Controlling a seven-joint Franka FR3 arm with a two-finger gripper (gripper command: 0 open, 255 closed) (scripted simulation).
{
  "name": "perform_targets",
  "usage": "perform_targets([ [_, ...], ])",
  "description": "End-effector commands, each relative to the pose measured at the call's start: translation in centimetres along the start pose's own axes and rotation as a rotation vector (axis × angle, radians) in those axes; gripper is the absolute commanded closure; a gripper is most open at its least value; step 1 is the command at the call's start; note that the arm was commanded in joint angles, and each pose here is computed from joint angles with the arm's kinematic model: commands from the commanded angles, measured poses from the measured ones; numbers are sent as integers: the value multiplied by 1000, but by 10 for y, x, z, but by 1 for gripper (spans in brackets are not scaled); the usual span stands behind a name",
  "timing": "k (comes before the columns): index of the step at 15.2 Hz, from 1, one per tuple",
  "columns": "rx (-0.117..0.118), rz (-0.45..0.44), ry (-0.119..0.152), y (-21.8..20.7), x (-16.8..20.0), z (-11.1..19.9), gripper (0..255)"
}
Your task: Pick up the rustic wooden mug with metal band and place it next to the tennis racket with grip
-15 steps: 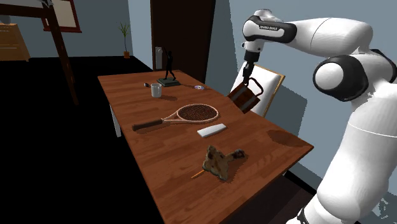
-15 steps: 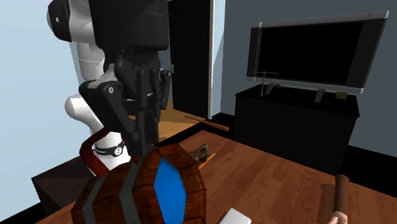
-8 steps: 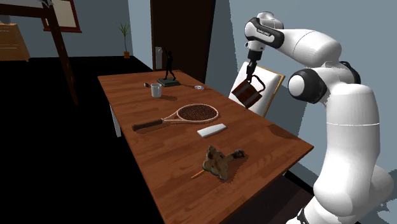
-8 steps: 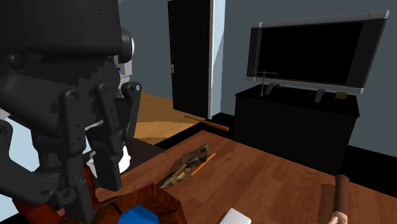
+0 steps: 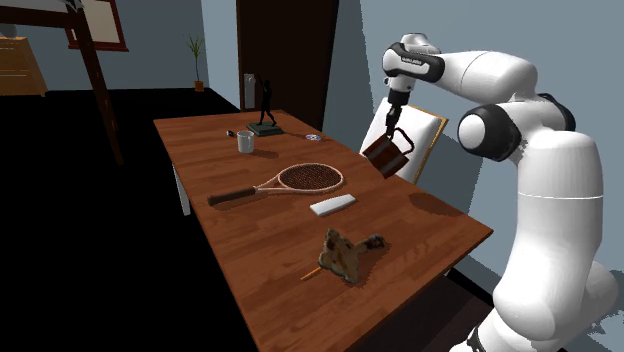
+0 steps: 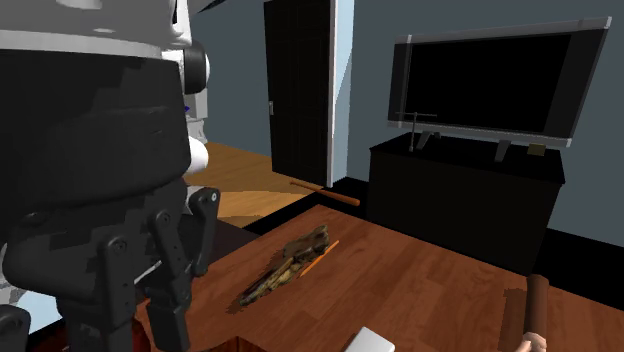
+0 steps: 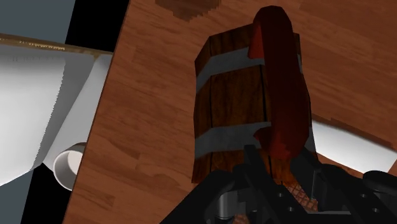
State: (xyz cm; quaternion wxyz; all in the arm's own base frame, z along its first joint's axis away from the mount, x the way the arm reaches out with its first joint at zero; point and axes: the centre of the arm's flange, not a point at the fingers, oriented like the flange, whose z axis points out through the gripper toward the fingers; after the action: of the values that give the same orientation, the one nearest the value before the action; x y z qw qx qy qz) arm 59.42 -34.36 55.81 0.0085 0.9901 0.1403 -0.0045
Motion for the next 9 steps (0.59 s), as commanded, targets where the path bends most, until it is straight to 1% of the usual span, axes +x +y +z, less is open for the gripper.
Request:
perform_targets([
  [1, -3, 0, 2, -1, 1, 9, 255],
  [9, -3, 0, 2, -2, 1, 51, 255],
])
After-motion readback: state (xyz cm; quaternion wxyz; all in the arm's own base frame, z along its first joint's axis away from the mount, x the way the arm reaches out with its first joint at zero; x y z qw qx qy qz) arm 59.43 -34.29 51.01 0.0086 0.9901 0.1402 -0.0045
